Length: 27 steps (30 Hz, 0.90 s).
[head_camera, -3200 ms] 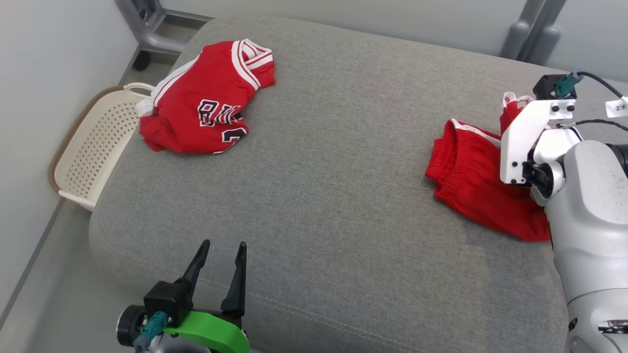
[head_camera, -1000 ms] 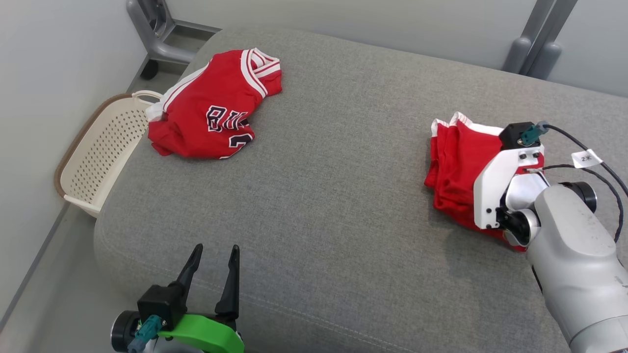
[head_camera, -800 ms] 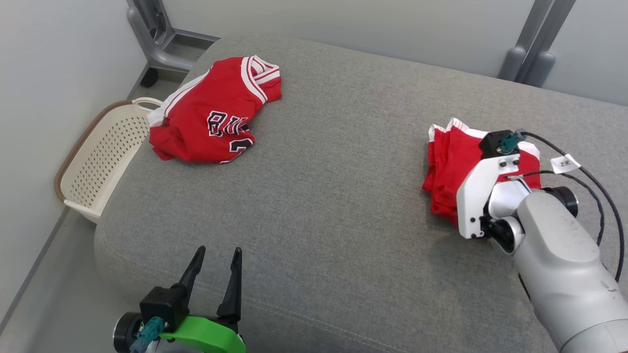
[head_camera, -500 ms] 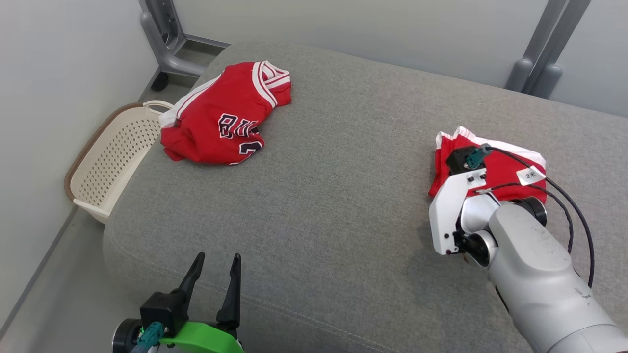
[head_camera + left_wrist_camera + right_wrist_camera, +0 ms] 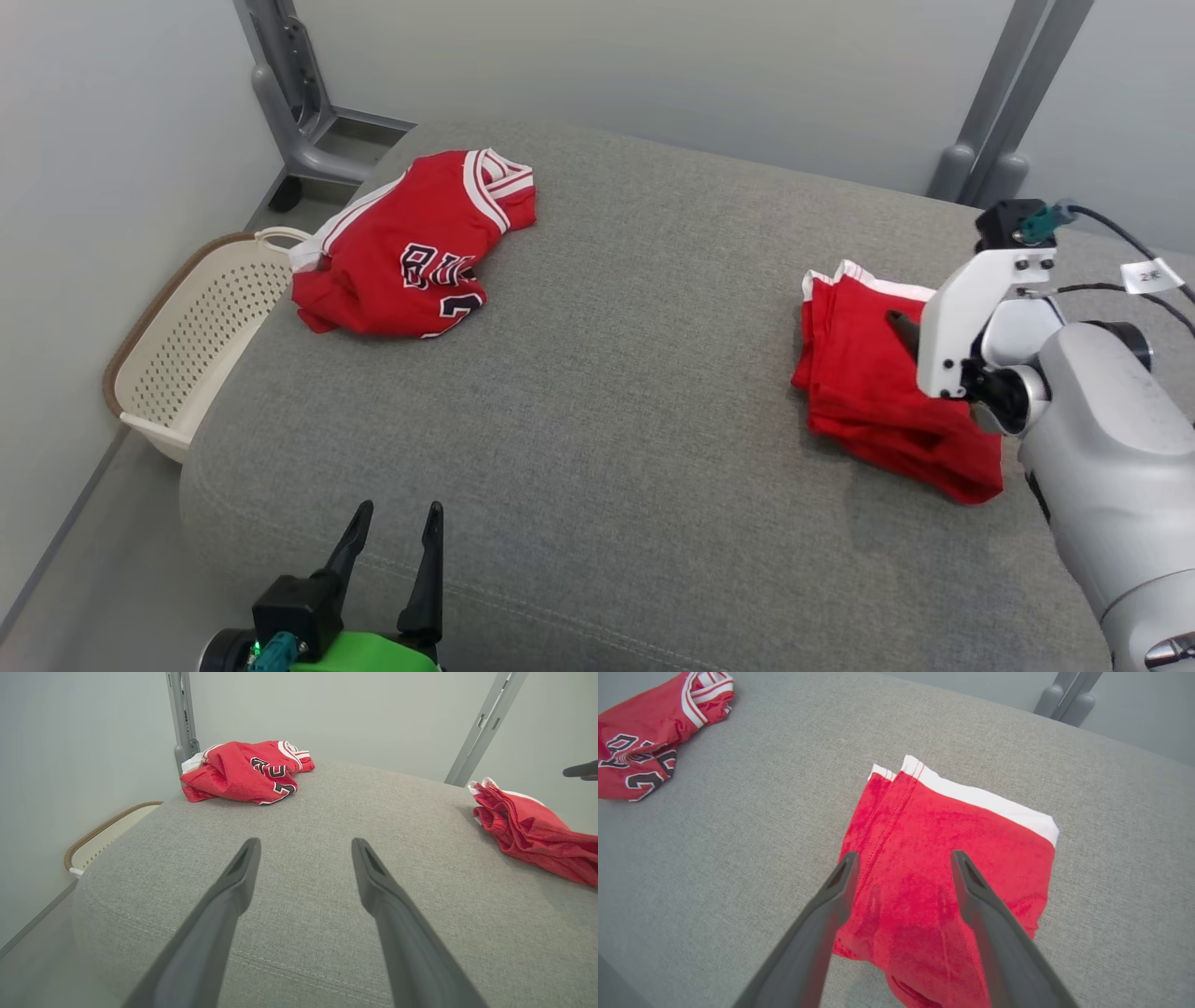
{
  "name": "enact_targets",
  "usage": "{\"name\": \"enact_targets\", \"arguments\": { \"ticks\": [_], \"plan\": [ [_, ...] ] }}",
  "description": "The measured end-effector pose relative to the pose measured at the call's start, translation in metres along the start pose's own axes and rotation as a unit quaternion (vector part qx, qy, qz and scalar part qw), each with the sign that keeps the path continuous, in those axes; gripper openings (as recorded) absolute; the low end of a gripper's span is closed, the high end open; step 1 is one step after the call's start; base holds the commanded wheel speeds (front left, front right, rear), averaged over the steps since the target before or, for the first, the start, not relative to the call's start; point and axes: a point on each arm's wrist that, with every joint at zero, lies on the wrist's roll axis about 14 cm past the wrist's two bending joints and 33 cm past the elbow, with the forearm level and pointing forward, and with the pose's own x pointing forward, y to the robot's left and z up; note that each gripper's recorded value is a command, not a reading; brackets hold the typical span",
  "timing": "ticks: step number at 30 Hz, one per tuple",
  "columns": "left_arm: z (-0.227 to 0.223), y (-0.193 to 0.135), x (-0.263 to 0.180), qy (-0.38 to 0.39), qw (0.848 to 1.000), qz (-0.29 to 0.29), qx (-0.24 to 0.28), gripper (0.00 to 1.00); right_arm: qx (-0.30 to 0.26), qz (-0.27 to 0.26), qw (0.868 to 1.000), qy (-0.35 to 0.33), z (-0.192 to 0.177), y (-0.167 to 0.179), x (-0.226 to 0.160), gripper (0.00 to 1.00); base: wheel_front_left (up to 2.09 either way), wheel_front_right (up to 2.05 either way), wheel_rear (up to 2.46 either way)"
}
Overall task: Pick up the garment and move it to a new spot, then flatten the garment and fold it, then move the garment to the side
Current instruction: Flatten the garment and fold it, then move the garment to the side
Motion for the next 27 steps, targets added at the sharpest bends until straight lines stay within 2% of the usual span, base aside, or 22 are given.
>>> {"name": "enact_targets", "arguments": {
  "ticks": [5, 15, 27],
  "plan": [
    [-0.001, -0.008, 0.005, 0.004, 1.000, -0.014, 0.001, 1.00, 0.046, -0.054, 0.997, -0.008, -0.005, -0.051, -0.009, 1.00, 0.00, 0.00, 0.00],
    [-0.009, -0.017, 0.024, 0.024, 0.999, -0.027, 0.008, 1.00, 0.138, -0.121, 0.983, 0.031, -0.062, -0.115, -0.002, 1.00, 0.00, 0.00, 0.00],
    [-0.024, -0.013, 0.036, 0.051, 0.998, -0.018, 0.011, 1.00, 0.146, -0.100, 0.980, 0.091, -0.100, -0.091, 0.036, 1.00, 0.00, 0.00, 0.00]
  ]
}}
